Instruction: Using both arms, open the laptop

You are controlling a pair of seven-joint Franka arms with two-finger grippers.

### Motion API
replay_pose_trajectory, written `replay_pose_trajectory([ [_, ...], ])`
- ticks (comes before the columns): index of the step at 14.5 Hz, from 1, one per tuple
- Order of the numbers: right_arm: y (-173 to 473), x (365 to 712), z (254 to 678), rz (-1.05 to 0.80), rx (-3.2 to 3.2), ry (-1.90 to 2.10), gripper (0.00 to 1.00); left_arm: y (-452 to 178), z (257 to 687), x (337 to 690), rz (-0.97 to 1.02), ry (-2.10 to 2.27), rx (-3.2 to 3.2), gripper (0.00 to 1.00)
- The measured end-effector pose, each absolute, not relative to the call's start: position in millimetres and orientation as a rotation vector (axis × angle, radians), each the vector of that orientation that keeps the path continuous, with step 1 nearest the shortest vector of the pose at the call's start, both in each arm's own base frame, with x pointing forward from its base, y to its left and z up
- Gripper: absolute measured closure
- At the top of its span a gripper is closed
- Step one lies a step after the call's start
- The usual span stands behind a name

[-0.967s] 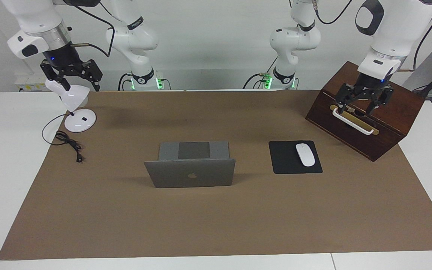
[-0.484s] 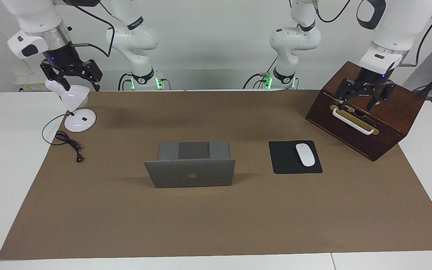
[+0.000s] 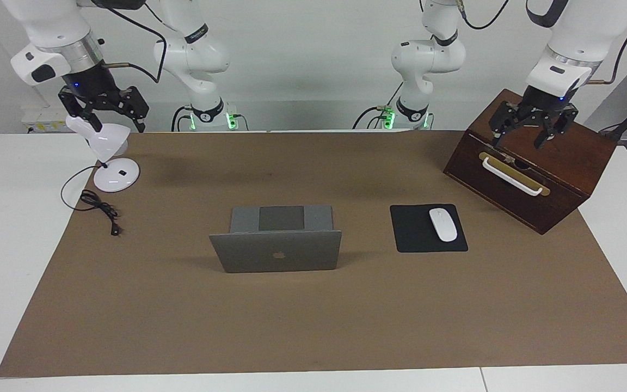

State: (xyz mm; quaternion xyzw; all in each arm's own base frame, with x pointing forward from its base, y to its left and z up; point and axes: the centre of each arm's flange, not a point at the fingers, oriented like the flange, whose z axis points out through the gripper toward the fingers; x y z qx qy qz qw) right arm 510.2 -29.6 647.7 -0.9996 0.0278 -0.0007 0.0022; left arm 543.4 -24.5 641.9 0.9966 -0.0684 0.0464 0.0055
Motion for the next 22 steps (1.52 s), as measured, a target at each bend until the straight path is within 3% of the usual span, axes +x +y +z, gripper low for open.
replay_pose_trajectory([
  [22, -30, 511, 646, 0.002, -3.136, 0.088, 0.00, -23, 624, 547, 0.047, -0.209, 3.122, 0.00],
])
